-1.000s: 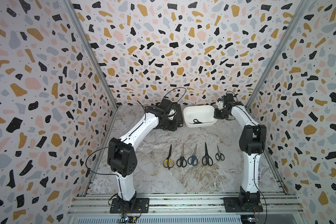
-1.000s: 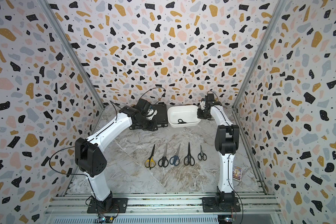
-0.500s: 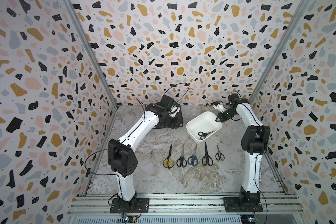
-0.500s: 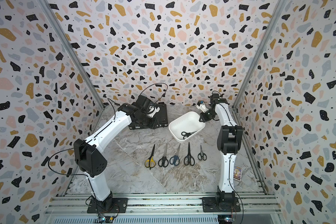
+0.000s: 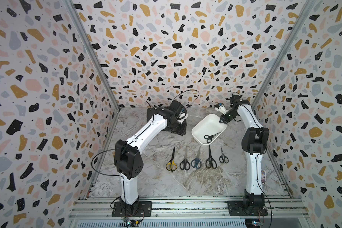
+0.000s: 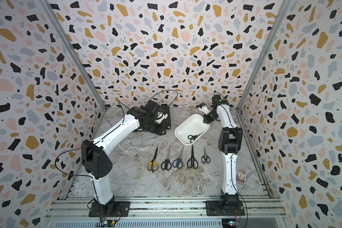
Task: Take the scissors out of the storage box
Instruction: Adjust the storage box at the center of the board.
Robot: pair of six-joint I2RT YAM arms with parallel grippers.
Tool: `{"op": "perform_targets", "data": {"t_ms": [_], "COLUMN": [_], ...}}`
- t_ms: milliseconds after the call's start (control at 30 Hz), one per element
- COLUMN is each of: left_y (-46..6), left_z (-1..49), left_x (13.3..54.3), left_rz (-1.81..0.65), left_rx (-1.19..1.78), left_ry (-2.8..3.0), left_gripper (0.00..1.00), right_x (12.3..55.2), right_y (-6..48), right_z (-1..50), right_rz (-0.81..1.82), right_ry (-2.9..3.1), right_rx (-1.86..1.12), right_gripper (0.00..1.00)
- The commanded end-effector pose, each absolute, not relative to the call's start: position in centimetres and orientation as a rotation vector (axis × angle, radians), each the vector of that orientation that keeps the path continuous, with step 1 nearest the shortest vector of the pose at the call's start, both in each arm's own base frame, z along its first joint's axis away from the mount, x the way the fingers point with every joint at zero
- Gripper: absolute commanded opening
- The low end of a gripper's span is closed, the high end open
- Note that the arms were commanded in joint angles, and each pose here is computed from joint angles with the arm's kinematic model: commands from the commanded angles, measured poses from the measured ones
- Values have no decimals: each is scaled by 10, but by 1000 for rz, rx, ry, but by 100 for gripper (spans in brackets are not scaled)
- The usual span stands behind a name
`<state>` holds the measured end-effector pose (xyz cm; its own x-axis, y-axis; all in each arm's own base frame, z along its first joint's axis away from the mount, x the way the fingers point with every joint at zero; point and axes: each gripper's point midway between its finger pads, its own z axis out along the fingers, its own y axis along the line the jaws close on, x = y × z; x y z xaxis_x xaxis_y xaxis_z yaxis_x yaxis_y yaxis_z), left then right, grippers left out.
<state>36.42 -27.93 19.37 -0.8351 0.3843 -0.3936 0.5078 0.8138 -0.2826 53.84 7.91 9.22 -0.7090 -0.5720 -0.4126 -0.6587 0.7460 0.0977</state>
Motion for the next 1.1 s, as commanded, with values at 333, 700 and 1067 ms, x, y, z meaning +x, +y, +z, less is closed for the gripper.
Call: {"op": "perform_targets", "data": {"t_ms": [333, 700, 1067], "left_y": [-304, -335, -384], "left_z": [200, 195, 160], "left_x": [380, 405, 434], "left_rz": [-574, -628, -502], "left_rx": [710, 729, 926], "left_ry": [2641, 2563, 2433], "left_gripper": [35, 35, 37], "right_x": [569, 573, 576], "right_y": [79, 83, 42], "right_z": [99, 102, 202], "right_rz": [235, 193, 1], "right_ry": [2550, 2534, 2229], "right_rx": [-787, -745, -174], "right_gripper": [0, 37, 56]}}
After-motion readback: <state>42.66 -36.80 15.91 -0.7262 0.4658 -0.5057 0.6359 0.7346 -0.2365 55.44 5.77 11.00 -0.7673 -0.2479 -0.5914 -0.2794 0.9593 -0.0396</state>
